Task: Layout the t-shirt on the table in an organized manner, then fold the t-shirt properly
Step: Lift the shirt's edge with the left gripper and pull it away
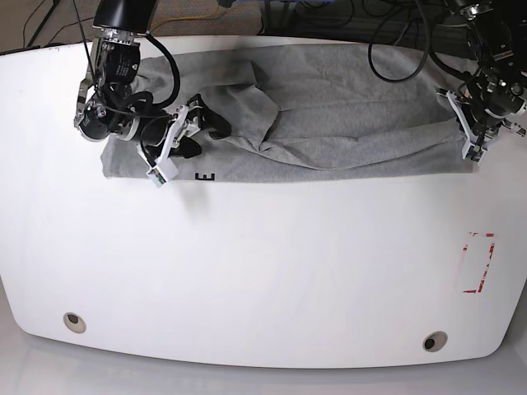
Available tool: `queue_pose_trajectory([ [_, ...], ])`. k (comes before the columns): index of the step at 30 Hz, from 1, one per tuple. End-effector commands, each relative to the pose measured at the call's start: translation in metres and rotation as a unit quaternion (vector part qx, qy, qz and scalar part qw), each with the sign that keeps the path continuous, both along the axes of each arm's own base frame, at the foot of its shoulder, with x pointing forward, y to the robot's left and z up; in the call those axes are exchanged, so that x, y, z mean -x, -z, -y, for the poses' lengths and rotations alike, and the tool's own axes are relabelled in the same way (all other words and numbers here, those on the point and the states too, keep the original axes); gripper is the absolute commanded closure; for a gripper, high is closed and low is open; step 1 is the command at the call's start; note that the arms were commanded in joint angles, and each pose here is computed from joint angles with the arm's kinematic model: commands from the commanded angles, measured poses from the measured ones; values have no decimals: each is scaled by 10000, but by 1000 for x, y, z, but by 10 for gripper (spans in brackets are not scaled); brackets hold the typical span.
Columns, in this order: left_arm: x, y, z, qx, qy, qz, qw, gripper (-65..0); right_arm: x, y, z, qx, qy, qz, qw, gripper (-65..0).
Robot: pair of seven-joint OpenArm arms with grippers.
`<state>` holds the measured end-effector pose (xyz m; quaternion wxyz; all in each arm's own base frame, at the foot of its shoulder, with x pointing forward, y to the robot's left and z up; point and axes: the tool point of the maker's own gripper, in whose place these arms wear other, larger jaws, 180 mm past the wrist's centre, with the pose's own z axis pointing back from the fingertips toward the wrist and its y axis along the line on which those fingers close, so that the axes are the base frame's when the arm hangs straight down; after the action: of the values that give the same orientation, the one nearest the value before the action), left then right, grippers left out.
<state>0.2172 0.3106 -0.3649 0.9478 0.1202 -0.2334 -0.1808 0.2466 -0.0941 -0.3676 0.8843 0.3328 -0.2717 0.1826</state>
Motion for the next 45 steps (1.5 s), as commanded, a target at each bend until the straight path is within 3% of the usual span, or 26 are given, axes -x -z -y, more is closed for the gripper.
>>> queue_pose_trajectory([
  [1, -3, -16, -18, -265, -95, 163, 9995, -35, -8, -7, 1, -105, 46, 145, 9998, -495],
  [10, 16, -26, -53, -547, -769, -170, 9954, -35, -5, -3, 3, -94, 61, 63, 9999, -495],
  [19, 19, -24, -57, -579, -828, -236, 9946, -43, -5, -3, 2, -109, 61, 65, 9999, -495],
  [34, 23, -20, -55, -554, -826, -301, 9946, -262, -5, -4, 2, -122, 60, 74, 9999, -495],
  [40, 24, -21, -54, -540, -827, -292, 9947, -318, -5, -4, 1, -130, 53, 73, 9999, -495],
  [45, 25, -22, -55, -553, -856, -309, 9943, -326, -5, -4, 0, -138, 46, 71, 9999, -495],
])
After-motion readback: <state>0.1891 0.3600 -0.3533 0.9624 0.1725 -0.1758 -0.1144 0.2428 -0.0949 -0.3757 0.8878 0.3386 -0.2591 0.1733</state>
